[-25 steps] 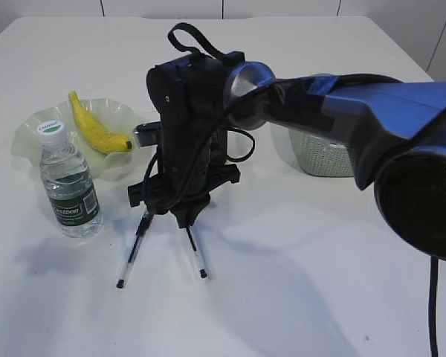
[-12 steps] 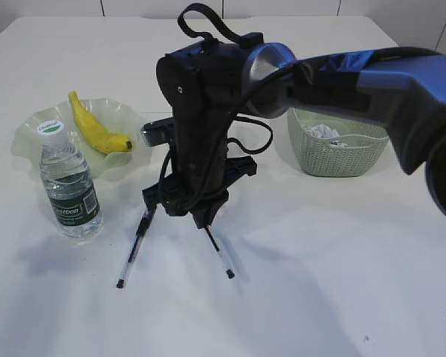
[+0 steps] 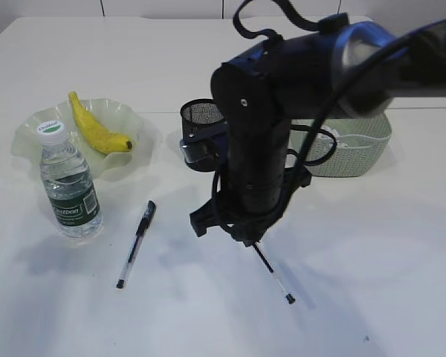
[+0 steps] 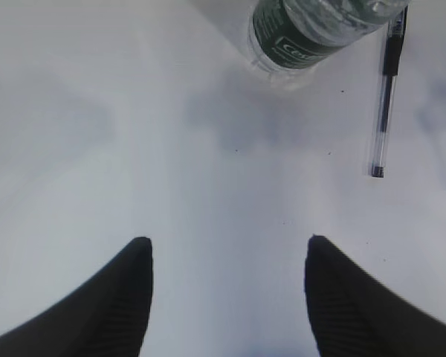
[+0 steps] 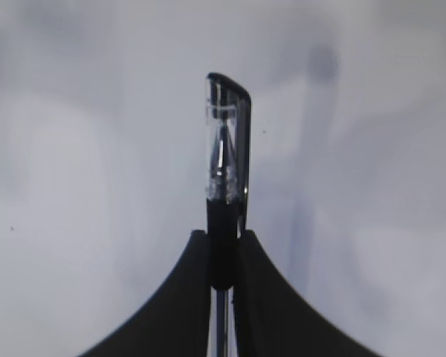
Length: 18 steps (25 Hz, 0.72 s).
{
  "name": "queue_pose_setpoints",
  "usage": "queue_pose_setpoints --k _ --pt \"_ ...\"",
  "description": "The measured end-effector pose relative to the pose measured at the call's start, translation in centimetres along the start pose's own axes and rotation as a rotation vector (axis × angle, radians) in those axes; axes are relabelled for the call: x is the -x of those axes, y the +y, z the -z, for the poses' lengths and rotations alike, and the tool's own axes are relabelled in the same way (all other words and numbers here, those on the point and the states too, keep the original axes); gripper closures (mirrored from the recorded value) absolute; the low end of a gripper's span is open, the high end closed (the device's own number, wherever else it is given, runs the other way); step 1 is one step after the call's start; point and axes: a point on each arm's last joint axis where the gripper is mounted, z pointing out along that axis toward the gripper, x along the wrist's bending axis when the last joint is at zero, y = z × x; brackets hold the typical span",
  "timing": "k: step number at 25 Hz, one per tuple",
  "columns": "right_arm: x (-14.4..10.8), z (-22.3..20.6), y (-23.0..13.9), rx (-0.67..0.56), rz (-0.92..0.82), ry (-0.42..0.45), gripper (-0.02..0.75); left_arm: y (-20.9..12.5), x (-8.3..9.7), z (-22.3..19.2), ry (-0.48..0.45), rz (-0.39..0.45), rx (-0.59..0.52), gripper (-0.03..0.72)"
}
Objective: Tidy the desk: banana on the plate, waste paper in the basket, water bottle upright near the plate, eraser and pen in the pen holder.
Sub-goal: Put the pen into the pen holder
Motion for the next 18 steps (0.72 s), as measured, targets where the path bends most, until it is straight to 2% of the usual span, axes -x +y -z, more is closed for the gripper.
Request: queue_pose_setpoints --k 4,8,13,18 --pt "1.1 0.7 -2.7 0.056 0.002 0.007 0.706 0.0 0.0 0.0 0.0 0.0 0.0 0.236" --pt "3.0 2.1 -4.3 0.167 -0.029 0.022 0.706 0.0 0.0 0.0 0.0 0.0 0.0 0.236" --pt "5.9 4.5 -3.8 0.354 -0.094 0.032 0.706 0.0 0.0 0.0 0.0 0.0 -0.002 0.236" --pt "7.0 5.4 -2.2 0.558 -0.113 0.058 0.706 -0.1 0.0 0.0 -0.001 0.0 -0.014 0.236"
